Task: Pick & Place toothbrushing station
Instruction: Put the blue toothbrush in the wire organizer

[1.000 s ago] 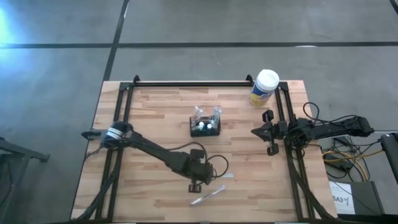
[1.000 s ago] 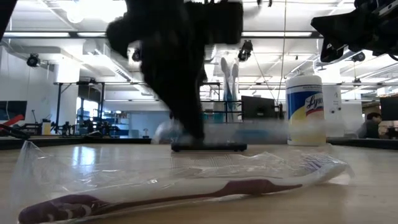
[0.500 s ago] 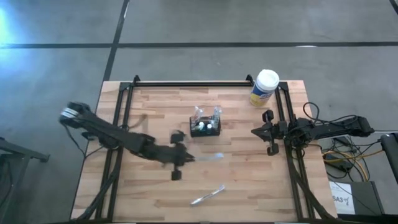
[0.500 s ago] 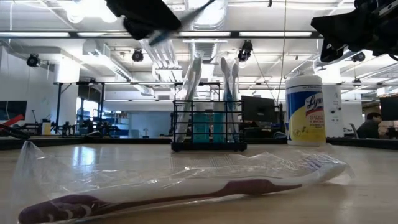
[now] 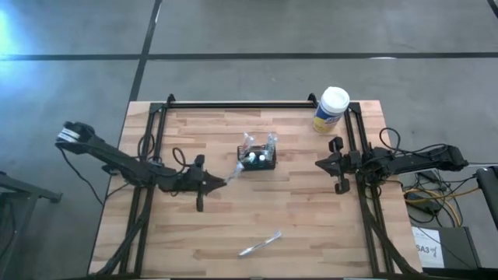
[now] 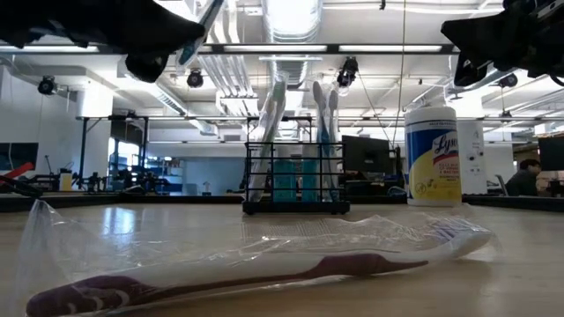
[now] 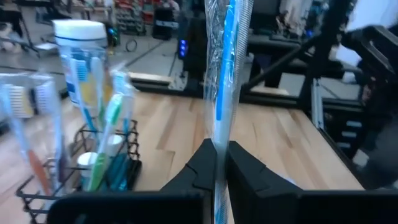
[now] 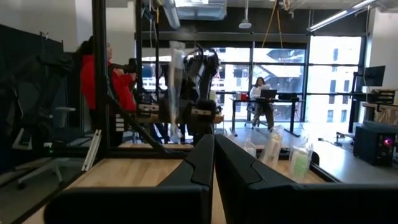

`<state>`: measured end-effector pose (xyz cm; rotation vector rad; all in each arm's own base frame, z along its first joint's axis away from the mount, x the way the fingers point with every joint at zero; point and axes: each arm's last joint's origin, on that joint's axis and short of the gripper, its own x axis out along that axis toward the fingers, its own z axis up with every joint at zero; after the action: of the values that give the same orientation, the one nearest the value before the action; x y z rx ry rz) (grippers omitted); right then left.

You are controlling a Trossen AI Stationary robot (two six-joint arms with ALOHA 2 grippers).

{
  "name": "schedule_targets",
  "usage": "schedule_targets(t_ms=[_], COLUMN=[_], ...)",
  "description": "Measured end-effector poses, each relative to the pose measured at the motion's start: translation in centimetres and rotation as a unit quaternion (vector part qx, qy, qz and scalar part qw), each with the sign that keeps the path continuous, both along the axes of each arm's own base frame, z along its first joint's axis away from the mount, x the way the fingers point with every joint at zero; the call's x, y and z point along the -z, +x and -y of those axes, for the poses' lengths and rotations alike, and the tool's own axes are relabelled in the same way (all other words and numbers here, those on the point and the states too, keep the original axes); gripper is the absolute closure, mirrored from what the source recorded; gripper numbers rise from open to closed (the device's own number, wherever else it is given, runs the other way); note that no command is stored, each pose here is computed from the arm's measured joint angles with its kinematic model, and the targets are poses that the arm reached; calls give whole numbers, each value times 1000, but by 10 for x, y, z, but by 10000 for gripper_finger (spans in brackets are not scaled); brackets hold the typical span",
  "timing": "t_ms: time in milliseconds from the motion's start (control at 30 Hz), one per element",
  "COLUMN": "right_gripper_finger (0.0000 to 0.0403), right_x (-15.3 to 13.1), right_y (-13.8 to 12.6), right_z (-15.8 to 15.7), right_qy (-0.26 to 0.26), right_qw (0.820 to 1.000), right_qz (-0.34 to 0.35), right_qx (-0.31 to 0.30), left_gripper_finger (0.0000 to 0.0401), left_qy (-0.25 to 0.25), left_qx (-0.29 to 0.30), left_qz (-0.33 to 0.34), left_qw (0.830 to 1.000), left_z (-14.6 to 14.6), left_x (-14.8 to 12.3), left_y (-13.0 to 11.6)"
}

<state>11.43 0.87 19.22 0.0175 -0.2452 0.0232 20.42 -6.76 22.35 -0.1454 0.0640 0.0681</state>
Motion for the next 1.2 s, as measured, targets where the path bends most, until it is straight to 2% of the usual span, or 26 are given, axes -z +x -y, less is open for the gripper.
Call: schedule_targets(t_ms=[167,367,467,700,933,1200], right_gripper_finger=[394,385,362,281,226,217], right_x=[-1,-12,-11,-16,-36,-52], right_y=[0,-1,2,13,42,87], right_z=[0,-3,-5,-6,-9,-15], right_qy=[23,37,48,51,41,28], right_qw=[1000,996,996,995,997,998], right_qz=[5,61,58,63,37,5], right_qx=[-8,-44,-51,-53,-47,-48], left_gripper_finger=[382,382,382,383,383,383], left_qy=[-4,21,41,81,84,97], left_qx=[-14,-13,-13,-13,-27,-41], left_qz=[13,20,21,15,7,-2], left_qw=[1000,999,999,997,996,994], left_z=[-1,3,7,19,23,21], left_x=[6,-2,-9,-19,-21,-25], left_y=[0,11,22,55,92,119])
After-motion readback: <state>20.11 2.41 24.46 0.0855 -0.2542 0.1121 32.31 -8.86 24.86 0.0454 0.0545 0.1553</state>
